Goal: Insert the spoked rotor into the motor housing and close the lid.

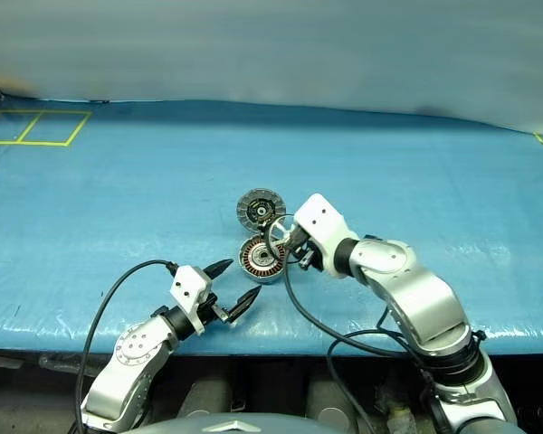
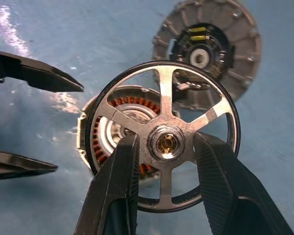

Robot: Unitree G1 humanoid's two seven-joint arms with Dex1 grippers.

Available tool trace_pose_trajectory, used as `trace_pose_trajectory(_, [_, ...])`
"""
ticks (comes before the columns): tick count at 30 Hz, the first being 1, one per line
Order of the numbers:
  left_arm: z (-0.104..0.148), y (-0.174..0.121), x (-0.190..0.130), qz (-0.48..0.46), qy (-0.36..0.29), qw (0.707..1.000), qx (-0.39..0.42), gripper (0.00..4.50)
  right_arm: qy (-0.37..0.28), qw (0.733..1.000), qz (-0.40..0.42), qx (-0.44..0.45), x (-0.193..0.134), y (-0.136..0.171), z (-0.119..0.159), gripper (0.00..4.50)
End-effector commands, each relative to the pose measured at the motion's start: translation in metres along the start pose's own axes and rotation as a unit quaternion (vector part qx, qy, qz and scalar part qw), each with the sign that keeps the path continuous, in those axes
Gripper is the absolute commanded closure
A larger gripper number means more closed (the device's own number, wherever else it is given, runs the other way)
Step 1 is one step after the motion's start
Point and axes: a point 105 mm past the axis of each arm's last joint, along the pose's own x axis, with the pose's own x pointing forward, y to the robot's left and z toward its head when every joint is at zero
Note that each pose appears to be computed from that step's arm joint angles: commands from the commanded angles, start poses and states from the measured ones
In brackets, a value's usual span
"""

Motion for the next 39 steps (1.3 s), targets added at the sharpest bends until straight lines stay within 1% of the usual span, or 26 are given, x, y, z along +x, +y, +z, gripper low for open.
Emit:
trace_pose_trajectory(1, [0.012, -0.003, 0.001, -0.002, -0.024, 1.0, 0.016, 0.0, -0.03, 0.999, 0.012, -0.019, 0.005, 0.014, 0.016, 3.14])
trace_pose_trajectory(6, [0.012, -0.004, 0.001, -0.004, -0.024, 1.0, 0.015, 0.0, -0.031, 0.999, 0.021, -0.017, 0.016, 0.021, 0.017, 3.14])
trace_pose_trajectory(14, [0.012, -0.005, 0.002, -0.004, -0.024, 1.0, 0.012, 0.0, -0.01, 1.0, 0.007, -0.023, 0.027, 0.015, 0.007, 3.14])
trace_pose_trajectory(23, [0.012, -0.004, 0.0, -0.001, -0.023, 1.0, 0.012, 0.0, 0.015, 0.999, -0.008, -0.032, 0.025, 0.007, -0.005, 3.14])
trace_pose_trajectory(30, [0.012, -0.005, 0.002, -0.005, -0.024, 1.0, 0.013, 0.0, 0.02, 0.999, -0.015, -0.029, 0.022, 0.004, -0.007, 3.14])
trace_pose_trajectory(36, [0.012, -0.004, 0.002, -0.006, -0.024, 1.0, 0.015, 0.0, 0.029, 0.999, 0.002, -0.024, 0.025, 0.011, -0.013, 3.14])
trace_pose_trajectory(38, [0.013, -0.004, 0.002, -0.005, -0.024, 1.0, 0.015, 0.0, 0.028, 0.999, 0.007, -0.023, 0.026, 0.013, -0.013, 2.41])
trace_pose_trajectory(39, [0.012, -0.004, 0.002, -0.004, -0.024, 1.0, 0.015, 0.0, 0.026, 0.999, 0.009, -0.023, 0.026, 0.014, -0.012, 2.16])
